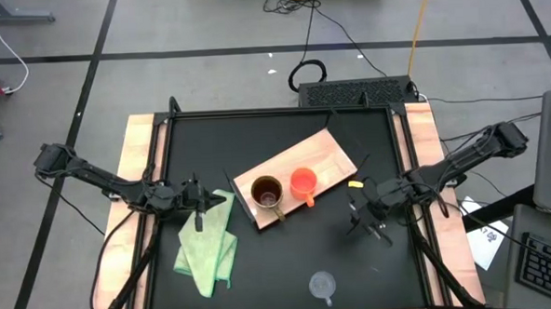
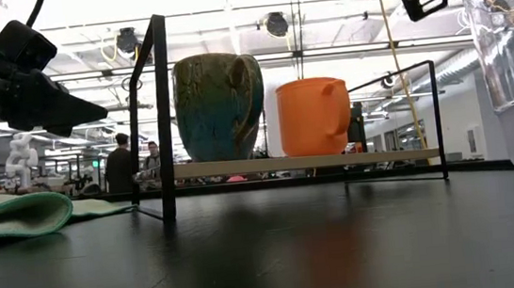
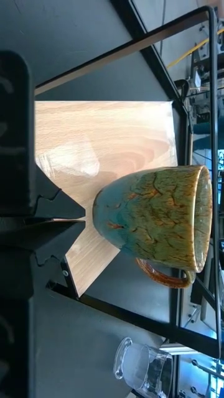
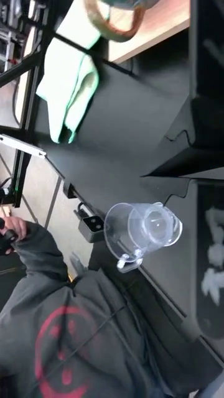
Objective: Stack small to large cups/mugs on shelf
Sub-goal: Put the transparent mug on the shelf
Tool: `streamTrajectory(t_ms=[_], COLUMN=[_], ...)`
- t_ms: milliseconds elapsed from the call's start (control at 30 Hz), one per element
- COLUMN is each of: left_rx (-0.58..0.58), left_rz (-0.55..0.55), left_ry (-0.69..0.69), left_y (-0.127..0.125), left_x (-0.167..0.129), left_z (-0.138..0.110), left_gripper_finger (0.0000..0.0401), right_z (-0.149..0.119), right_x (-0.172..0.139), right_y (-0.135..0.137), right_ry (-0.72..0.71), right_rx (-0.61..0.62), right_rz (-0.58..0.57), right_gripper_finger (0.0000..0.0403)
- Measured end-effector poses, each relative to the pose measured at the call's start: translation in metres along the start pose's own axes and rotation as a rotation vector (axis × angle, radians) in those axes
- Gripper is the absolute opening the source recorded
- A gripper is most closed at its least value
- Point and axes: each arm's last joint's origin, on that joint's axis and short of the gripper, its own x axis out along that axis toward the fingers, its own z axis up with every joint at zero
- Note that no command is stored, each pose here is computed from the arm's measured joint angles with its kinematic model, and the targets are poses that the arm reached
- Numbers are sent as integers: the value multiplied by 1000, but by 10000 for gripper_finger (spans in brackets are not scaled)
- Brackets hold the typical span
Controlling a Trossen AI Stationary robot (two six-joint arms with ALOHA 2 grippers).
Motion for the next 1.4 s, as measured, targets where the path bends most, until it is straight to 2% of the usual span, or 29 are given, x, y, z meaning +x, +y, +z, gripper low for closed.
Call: streamTrajectory(t_ms=[267, 400, 767, 1067, 1400], left_rx=[-1, -4, -3, -2, 0], left_rz=[0, 0, 0, 0, 0], left_ry=[0, 0, 1, 3, 3], left_y=[0, 0, 0, 0, 0], left_x=[0, 0, 0, 0, 0], left_z=[0, 0, 0, 0, 0], left_gripper_finger=[19, 19, 19, 19, 19], right_z=[20, 31, 59, 71, 81], right_x=[14, 25, 64, 87, 108], right_y=[2, 4, 9, 18, 18], right_ry=[23, 91, 270, 389, 490], right_rx=[-27, -25, 7, 2, 53], right_rz=[24, -1, 17, 7, -2], right_gripper_finger=[0, 0, 0, 0, 0])
